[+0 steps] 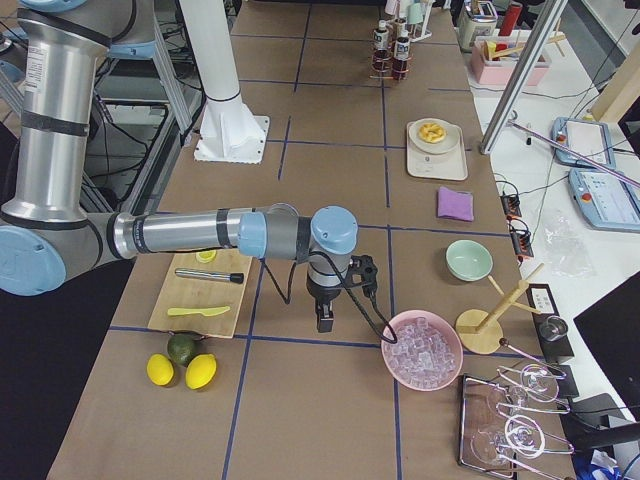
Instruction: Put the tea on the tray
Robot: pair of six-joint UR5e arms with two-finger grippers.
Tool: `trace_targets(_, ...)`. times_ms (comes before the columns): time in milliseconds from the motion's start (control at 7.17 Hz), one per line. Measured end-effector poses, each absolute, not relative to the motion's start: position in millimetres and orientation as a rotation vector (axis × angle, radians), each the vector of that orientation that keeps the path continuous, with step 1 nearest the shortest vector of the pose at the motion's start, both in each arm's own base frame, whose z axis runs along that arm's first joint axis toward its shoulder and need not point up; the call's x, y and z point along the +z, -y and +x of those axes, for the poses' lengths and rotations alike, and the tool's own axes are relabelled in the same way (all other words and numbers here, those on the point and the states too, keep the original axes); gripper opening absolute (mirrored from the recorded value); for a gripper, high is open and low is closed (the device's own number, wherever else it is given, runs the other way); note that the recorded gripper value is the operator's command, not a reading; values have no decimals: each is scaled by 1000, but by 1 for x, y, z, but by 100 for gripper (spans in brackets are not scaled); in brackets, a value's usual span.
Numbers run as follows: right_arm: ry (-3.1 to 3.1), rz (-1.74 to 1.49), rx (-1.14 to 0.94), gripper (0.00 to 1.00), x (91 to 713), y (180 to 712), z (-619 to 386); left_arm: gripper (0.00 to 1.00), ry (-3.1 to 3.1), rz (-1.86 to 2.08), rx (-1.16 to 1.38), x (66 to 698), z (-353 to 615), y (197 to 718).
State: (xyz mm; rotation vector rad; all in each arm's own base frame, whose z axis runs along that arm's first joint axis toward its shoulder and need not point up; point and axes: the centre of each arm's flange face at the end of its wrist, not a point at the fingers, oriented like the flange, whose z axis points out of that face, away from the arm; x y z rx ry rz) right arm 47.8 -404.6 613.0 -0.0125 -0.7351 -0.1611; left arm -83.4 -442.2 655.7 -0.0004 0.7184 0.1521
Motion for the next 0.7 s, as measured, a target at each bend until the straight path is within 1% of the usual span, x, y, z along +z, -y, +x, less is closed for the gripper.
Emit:
trace_targets(419, 735, -10, -162, 100, 612, 405, 48, 100, -706, 8, 159, 652, -84, 444)
trace_targets(558, 736, -9, -162, 100, 611, 405, 48, 100, -680, 29, 169, 643, -85, 452)
trace_targets(698, 737, -8, -162, 100, 611, 405, 48, 100, -656, 87, 190, 625, -87, 472)
